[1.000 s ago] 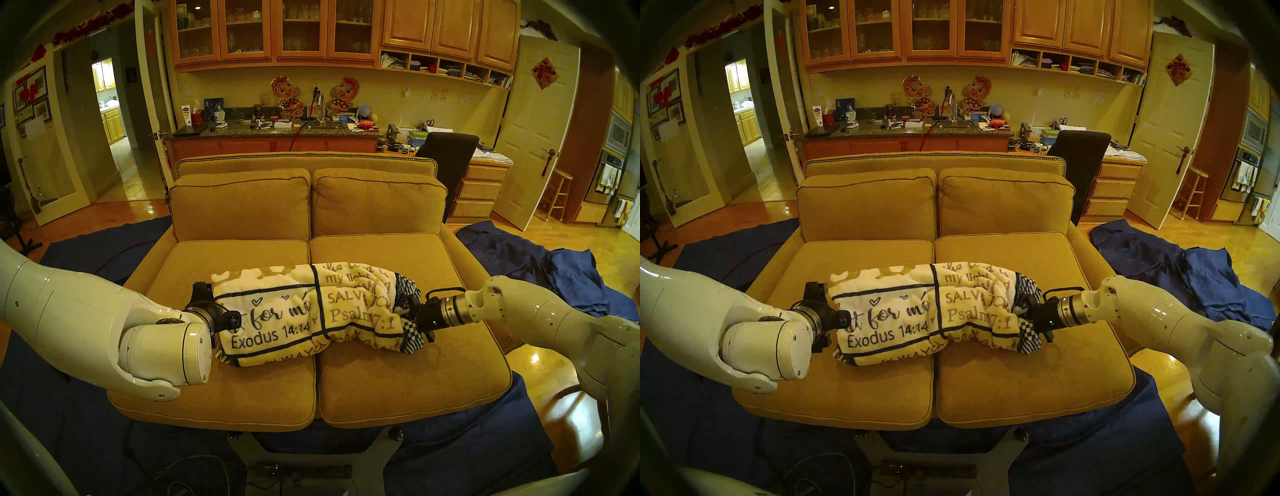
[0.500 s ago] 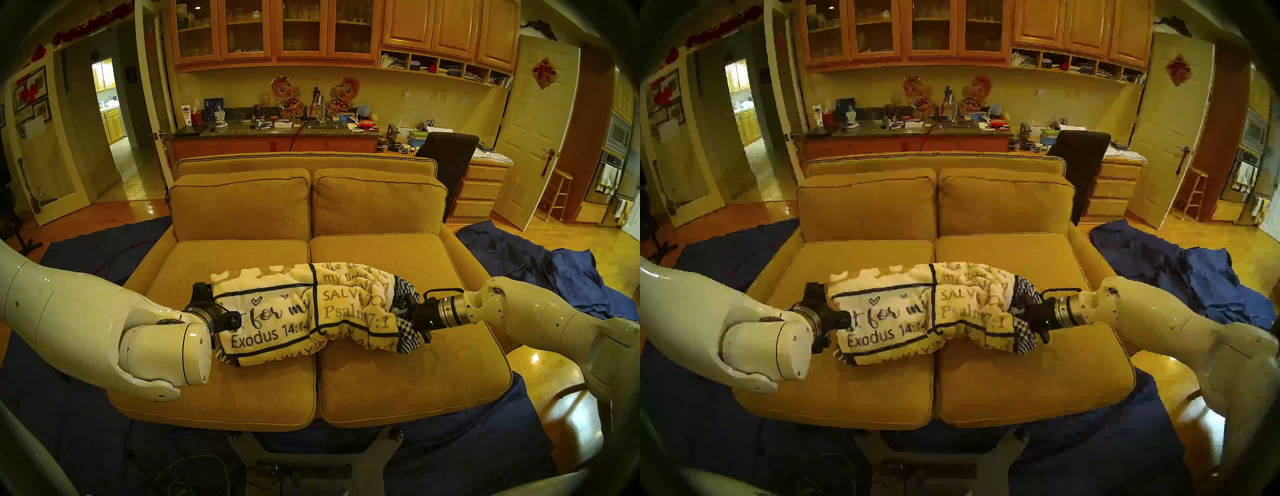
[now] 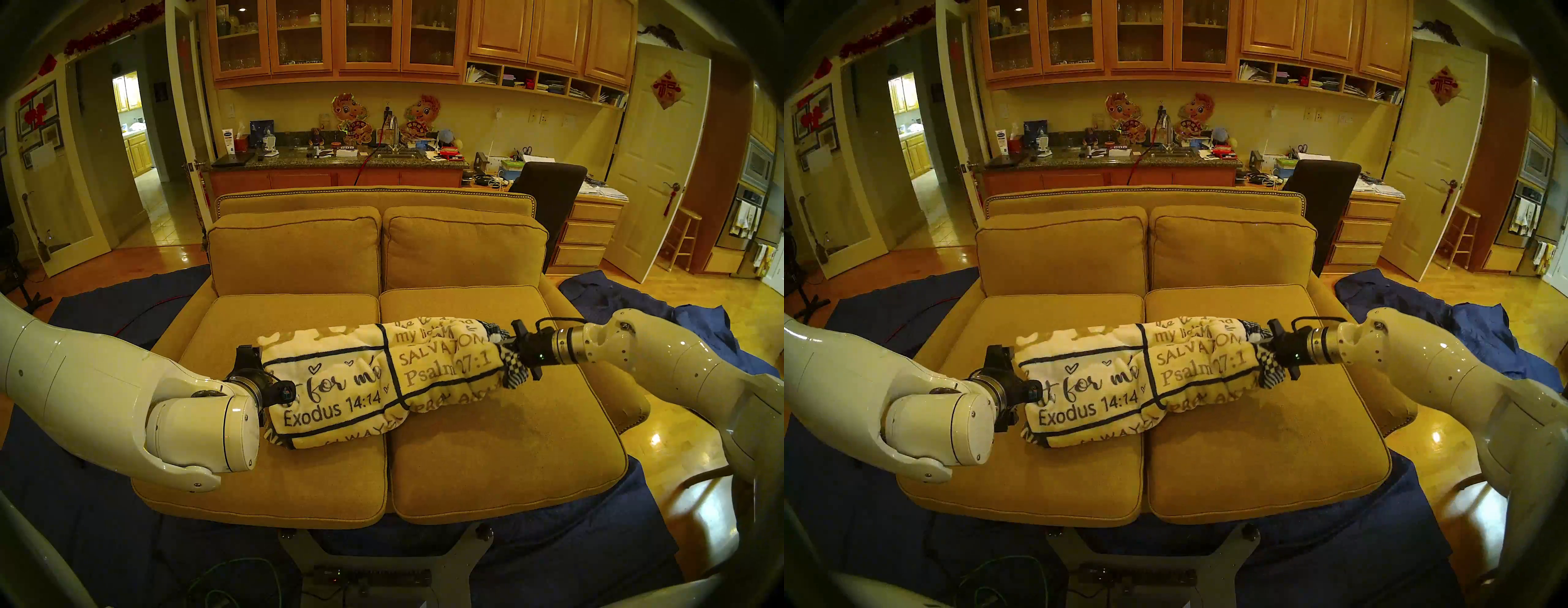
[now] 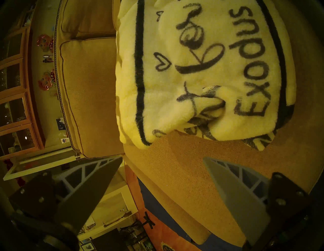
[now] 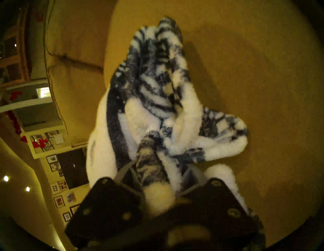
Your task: Fold the blanket in half twice
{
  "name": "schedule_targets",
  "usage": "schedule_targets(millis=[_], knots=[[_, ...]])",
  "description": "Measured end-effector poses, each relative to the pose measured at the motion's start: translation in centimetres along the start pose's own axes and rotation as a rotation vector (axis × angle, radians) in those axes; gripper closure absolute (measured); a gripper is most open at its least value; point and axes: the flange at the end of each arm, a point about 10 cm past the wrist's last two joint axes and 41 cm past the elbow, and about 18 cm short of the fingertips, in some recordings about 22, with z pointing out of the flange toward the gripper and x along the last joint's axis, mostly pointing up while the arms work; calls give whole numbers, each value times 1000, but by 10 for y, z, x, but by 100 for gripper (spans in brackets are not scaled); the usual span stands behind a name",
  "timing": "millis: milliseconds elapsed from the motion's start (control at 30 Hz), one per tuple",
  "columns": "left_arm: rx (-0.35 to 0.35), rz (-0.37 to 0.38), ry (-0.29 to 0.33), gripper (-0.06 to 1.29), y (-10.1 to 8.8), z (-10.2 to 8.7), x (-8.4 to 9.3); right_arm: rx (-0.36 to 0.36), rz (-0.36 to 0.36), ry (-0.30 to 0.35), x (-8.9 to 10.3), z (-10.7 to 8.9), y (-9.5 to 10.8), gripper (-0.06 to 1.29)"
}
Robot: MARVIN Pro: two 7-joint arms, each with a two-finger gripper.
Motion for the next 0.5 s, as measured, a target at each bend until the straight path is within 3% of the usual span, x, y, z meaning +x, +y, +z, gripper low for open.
schedule_targets(millis=[267, 500], knots=[[3, 0, 1, 0, 0, 0, 0, 13, -16, 121, 38, -29, -18, 106], [4, 0, 2, 0, -1, 0, 0, 0, -13, 215, 65, -51, -21, 107]])
